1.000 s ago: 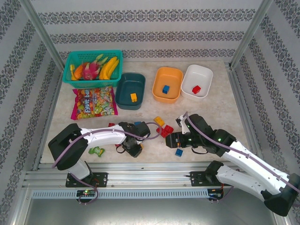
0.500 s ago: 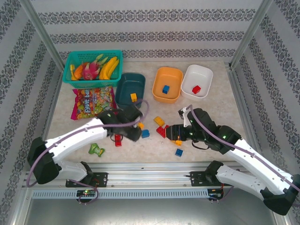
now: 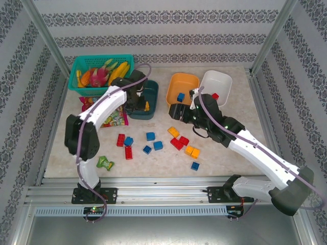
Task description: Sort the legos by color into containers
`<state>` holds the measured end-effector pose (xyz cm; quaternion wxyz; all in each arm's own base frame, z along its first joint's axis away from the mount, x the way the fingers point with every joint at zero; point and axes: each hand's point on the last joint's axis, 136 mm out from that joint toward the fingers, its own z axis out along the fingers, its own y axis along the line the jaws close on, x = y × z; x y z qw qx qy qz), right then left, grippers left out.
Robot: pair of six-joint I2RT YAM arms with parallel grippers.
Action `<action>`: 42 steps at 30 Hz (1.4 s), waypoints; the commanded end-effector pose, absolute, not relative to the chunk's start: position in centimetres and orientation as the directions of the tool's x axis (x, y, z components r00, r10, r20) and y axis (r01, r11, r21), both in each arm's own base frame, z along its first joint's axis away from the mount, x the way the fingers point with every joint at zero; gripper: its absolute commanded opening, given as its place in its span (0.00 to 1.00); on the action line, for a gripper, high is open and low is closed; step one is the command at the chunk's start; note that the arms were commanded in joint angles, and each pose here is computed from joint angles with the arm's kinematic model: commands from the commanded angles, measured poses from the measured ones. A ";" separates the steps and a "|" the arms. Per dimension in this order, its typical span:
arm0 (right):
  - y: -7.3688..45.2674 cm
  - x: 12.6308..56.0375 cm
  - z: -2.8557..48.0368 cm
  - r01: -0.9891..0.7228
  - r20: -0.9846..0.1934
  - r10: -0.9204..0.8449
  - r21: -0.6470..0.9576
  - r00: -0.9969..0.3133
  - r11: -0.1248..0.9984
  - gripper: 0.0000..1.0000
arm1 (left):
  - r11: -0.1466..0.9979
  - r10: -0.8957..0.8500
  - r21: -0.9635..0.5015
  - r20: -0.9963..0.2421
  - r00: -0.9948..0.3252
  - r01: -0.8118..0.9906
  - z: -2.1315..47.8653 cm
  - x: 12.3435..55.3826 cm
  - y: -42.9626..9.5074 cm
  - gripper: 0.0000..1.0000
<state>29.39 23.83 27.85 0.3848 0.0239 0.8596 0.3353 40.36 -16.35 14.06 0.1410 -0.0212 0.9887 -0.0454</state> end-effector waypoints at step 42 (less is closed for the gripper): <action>20.2 28.8 22.9 -0.174 -0.573 0.099 0.403 -0.814 0.898 0.67 | 0.940 -0.242 -0.318 -0.361 -0.901 -0.125 22.1 45.5 -15.7 0.65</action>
